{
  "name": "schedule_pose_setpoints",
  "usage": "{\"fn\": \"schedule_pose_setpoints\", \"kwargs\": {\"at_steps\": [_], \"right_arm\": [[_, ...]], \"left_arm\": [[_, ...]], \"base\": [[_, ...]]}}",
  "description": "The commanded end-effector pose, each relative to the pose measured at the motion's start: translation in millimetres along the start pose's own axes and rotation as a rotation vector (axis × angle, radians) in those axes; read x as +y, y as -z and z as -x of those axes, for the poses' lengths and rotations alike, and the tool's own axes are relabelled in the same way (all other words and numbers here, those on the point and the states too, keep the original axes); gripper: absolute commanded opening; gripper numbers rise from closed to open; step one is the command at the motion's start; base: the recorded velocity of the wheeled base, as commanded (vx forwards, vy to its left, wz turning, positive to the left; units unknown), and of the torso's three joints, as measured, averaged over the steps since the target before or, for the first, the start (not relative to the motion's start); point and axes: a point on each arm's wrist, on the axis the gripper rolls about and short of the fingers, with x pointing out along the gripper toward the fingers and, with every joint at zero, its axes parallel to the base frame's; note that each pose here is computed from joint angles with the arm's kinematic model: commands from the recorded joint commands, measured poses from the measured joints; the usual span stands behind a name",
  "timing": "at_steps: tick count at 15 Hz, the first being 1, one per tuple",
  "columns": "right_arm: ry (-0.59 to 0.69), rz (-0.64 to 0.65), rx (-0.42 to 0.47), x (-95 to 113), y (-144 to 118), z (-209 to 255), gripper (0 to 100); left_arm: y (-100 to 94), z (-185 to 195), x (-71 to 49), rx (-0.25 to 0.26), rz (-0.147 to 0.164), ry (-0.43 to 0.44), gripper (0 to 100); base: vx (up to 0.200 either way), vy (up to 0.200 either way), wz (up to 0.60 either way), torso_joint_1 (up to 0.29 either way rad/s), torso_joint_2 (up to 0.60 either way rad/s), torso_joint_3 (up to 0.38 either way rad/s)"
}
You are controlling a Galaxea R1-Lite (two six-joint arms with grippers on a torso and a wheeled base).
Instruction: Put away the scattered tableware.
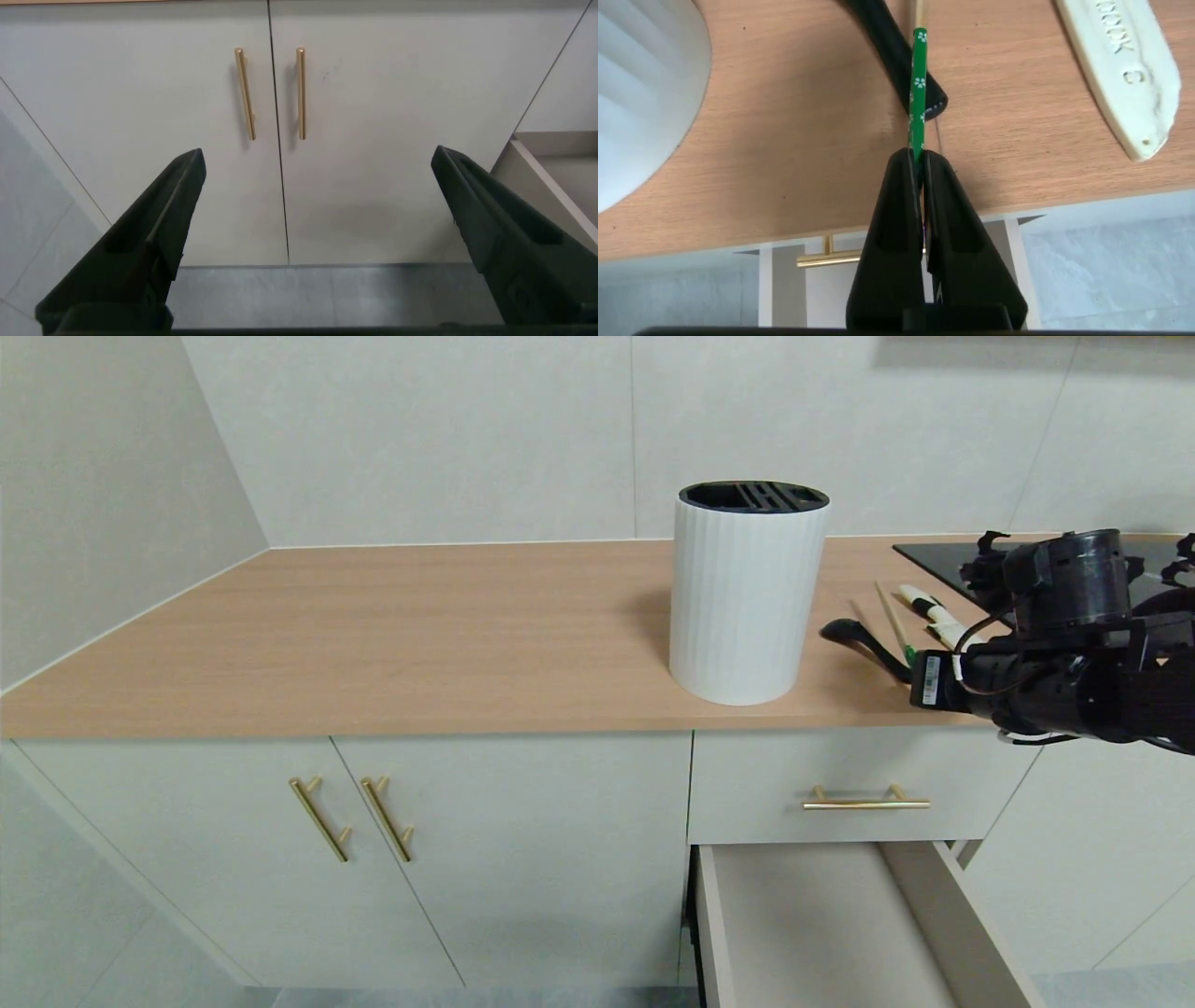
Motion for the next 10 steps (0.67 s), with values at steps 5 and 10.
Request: {"fn": "schedule_pose_setpoints", "kwargs": {"at_steps": [5,10], "right_arm": [[-0.025,-0.029,-0.077,-8,-16,32,0],[-0.042,-0.04,-0.101,-24,-16,75,0]], "left_arm": [[0.0,0,0.0,0.0,0.0,0.0,100],[0.0,0,0.0,0.0,0.0,0.0,100]], "base": [[0.0,0.0,0.0,0.0,0.0,0.0],[0.0,0.0,0.0,0.0,0.0,0.0]]}}
